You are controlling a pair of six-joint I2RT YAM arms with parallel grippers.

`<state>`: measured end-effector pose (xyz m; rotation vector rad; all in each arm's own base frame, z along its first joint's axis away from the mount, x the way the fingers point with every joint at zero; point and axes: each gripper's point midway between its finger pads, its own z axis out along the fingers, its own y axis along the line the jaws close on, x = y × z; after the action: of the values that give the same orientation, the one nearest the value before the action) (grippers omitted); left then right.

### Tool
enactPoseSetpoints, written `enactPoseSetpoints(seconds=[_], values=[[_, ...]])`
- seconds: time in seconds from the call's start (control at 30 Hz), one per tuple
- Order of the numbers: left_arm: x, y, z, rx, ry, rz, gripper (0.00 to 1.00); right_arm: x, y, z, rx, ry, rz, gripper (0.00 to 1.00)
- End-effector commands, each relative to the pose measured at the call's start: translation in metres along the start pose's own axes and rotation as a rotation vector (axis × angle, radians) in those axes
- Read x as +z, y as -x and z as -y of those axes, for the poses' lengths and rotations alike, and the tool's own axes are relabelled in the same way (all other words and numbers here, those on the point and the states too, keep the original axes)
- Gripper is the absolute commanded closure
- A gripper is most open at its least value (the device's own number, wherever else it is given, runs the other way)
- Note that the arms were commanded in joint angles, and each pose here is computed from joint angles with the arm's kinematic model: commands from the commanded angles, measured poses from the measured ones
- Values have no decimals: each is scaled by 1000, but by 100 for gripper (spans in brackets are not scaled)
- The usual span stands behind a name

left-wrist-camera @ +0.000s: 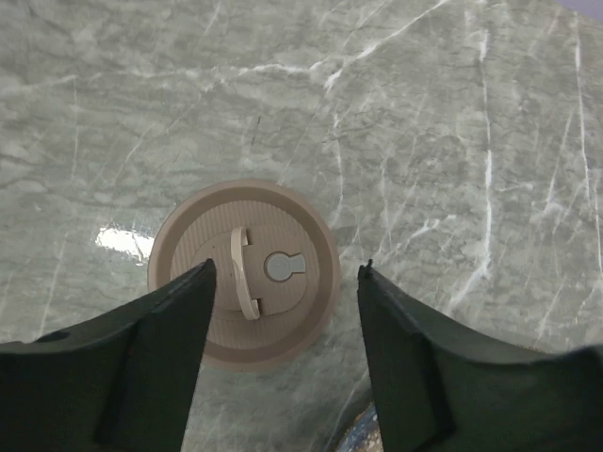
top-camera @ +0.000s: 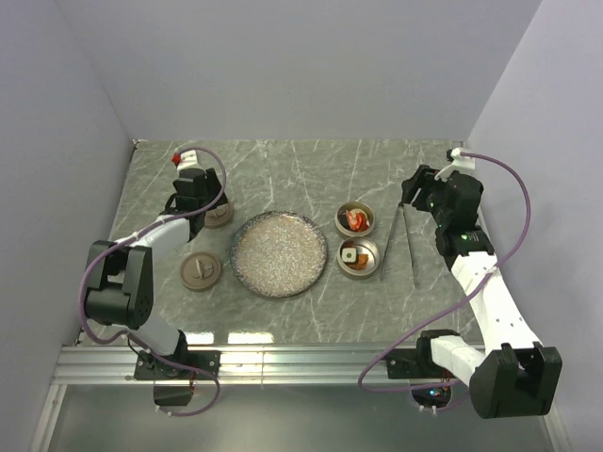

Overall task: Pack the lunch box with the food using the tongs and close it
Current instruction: Pick up the lid of the lunch box with the left arm

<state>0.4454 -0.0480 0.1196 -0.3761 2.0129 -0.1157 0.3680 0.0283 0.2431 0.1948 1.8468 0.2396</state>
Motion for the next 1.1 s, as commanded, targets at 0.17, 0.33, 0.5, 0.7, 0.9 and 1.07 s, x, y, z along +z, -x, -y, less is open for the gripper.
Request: enactPoseSetpoints(seconds=[0.17, 0.33, 0.5, 0.7, 0.9, 1.07], values=[[25, -2, -8, -70, -6, -60, 42, 1, 12, -11, 13, 60, 53, 34], [31, -11, -13, -73, 11, -106, 43, 2, 12, -13, 14, 71, 53, 34], [36, -24, -16, -71, 19, -158, 48, 1, 13, -14, 17, 80, 54, 34], [39, -39, -19, -59, 31, -226, 59, 0, 13, -16, 19, 86, 58, 34], [38, -39, -17, -53, 19, -231, 84, 3, 12, -18, 22, 99, 49, 34], [38, -30, -15, -43, 12, -206, 100, 0, 14, -16, 20, 90, 62, 35]])
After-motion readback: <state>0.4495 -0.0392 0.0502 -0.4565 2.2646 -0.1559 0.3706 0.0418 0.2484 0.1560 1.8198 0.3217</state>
